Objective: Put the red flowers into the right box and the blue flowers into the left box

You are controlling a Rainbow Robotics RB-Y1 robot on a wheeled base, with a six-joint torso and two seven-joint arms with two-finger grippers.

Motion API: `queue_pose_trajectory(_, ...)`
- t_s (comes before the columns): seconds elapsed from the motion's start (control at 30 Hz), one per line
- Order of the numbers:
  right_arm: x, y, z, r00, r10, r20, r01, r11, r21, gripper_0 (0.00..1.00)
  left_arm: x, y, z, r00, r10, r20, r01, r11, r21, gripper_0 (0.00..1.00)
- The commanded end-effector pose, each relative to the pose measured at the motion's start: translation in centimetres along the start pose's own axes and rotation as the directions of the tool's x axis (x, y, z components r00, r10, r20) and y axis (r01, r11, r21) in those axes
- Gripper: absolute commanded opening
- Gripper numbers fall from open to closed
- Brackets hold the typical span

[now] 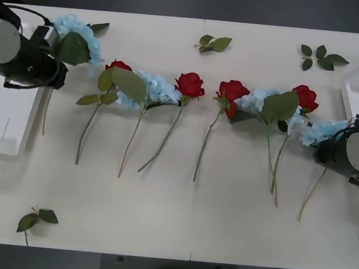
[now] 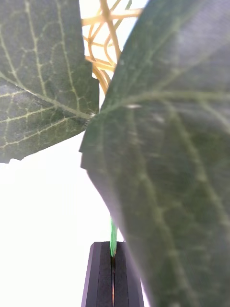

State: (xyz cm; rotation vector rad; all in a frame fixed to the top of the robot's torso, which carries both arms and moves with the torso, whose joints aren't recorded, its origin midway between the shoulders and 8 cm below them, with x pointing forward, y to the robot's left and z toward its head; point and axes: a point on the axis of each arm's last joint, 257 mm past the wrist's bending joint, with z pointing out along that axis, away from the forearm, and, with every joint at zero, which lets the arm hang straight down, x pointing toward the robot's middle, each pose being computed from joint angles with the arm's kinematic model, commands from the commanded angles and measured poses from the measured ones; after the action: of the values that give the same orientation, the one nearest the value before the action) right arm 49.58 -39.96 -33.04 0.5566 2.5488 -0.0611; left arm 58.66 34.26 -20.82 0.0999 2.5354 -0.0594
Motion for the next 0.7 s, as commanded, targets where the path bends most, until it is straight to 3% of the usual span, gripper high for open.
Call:
queue_pose_trajectory(0.03, -0.8, 1.8, -0.3, 1.0, -0.024, 0.018, 0.024, 0.999, -0.041, 0.0, -3.3, 4.3, -5.6, 0.998, 0.011, 0.055, -0.011, 1.0, -0.004, 0.0)
queue_pose_trajectory(0.2, -1.9, 1.9, -1.8, 0.999, -0.035, 0.007, 0.035, 0.992, -0.118, 0.0, -4.0, 7.3, -9.1, 0.997, 0.055, 0.06, -0.054, 0.998, -0.02, 0.0)
queue_pose_trajectory(0.4, -4.2, 3.4, -6.9, 0.995, -0.097, -0.002, 0.09, 0.931, -0.353, 0.0, -2.9, 12.6, -11.4, 0.996, 0.08, 0.035, -0.078, 0.995, -0.058, 0.0)
queue_pose_trajectory(0.57, -5.5, 7.0, -11.9, 0.991, -0.13, 0.039, 0.129, 0.815, -0.565, 0.0, -1.3, 15.8, -11.4, 0.997, 0.082, 0.0, -0.082, 0.993, -0.086, 0.0)
queue_pose_trajectory(0.7, -6.4, 10.7, -16.6, 0.987, -0.132, 0.096, 0.16, 0.663, -0.731, 0.0, 0.5, 17.6, -10.8, 0.996, 0.075, -0.045, -0.079, 0.993, -0.092, 0.0)
